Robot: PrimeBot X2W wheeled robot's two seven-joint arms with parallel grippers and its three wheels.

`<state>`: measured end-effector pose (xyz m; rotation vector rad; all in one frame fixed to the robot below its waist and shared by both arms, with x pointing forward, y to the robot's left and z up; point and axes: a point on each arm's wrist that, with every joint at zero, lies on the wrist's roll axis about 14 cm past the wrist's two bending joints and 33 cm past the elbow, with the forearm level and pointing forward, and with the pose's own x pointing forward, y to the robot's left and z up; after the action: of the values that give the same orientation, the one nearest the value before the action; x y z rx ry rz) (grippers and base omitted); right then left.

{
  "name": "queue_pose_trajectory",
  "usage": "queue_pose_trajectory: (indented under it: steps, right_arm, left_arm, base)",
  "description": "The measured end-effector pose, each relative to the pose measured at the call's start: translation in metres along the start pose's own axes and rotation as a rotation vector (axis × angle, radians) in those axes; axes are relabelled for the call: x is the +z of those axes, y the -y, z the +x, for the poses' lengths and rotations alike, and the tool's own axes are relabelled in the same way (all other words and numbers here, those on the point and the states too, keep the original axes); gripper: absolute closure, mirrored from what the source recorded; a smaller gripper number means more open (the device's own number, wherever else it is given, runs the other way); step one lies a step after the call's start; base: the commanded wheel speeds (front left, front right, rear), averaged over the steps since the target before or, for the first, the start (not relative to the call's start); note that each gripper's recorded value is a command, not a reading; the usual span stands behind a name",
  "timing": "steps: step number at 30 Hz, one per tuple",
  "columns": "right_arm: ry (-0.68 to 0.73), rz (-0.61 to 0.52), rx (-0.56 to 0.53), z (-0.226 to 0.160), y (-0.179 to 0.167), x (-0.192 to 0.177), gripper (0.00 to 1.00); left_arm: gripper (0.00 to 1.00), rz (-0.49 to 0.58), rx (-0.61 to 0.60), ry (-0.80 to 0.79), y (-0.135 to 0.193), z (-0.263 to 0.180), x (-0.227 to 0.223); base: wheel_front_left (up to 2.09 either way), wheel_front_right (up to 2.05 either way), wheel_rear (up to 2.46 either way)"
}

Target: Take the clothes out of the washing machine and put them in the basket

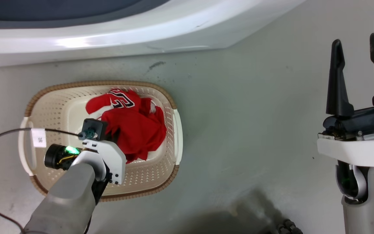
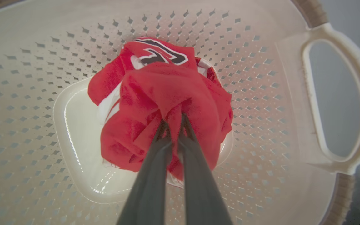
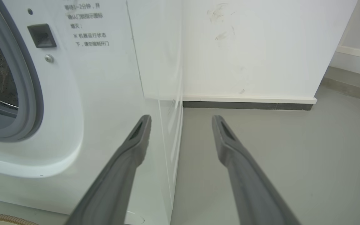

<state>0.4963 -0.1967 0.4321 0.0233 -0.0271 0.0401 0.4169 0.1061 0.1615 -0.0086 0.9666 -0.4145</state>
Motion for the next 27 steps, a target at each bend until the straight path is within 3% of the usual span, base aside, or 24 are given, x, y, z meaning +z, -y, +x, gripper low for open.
queue_pose_trajectory:
  steps: [8,13,14,15,21,27]
  right_arm:
    - [-0.054,0.001,-0.019,0.005,0.009,-0.029,0.00]
    - [-0.064,0.002,-0.022,0.005,0.010,-0.034,0.00]
    - [-0.063,0.002,-0.023,0.005,0.011,-0.033,0.00]
    - [-0.059,0.002,-0.023,0.005,0.011,-0.031,0.00]
    - [-0.023,0.005,-0.022,0.004,0.010,-0.012,0.00]
    - [0.005,0.006,-0.010,-0.005,0.003,0.008,0.00]
  left_arm:
    - [1.00,0.135,-0.047,-0.214,0.007,0.030,-0.039]
    - [1.00,0.139,-0.051,-0.304,0.010,0.033,-0.055]
    - [0.95,0.140,-0.050,-0.312,0.011,0.032,-0.055]
    - [0.00,0.138,-0.048,-0.316,0.011,0.031,-0.055]
    - [0.00,0.080,-0.036,-0.315,0.015,0.011,-0.060]
    - [0.00,-0.016,-0.010,-0.140,0.020,-0.008,-0.030]
  base:
    - [0.00,0.00,0.00]
    - [0.00,0.00,0.00]
    - [0.00,0.00,0.00]
    - [0.00,0.00,0.00]
    - [0.00,0.00,0.00]
    - [0.00,0.00,0.00]
